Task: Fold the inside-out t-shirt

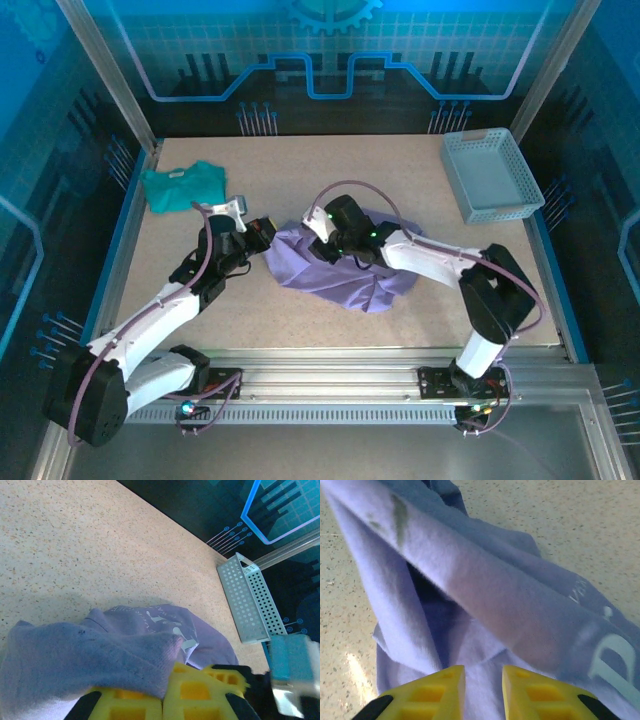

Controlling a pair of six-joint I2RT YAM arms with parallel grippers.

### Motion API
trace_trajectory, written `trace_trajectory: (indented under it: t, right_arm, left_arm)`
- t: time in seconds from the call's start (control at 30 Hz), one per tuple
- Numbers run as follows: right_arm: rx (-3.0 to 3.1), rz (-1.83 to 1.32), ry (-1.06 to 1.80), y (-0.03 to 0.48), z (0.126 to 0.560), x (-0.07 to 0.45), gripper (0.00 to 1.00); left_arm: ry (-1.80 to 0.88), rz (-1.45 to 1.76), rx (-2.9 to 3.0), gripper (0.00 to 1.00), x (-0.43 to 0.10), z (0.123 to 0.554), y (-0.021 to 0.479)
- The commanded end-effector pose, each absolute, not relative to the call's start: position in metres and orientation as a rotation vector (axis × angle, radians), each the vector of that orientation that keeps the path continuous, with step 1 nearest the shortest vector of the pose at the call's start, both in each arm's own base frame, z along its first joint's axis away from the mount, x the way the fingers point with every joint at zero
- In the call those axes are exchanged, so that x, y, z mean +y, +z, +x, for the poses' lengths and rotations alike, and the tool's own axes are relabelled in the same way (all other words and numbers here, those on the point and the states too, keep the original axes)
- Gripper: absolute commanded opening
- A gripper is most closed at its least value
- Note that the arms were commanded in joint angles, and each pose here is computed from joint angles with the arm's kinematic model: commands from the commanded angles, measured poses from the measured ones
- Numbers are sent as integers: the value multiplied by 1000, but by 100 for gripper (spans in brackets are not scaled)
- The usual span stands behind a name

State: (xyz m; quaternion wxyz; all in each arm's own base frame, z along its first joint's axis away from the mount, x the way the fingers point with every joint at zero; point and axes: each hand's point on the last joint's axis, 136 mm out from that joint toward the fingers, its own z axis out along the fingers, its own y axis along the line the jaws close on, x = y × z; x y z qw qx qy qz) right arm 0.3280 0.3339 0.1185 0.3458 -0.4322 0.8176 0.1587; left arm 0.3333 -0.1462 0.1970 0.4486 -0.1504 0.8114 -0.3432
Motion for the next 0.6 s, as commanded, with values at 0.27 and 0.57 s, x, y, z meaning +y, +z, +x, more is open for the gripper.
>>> trace_trajectory:
  t: [0.27, 0.57]
  right_arm:
    - [2064, -1022, 476, 120, 386, 363, 43]
    - [2070, -1065, 559, 109, 392, 380, 41]
  left_arm:
    - [-896, -371, 1974, 0, -147, 331, 213]
    - [-877, -370, 1977, 0, -146, 334, 211]
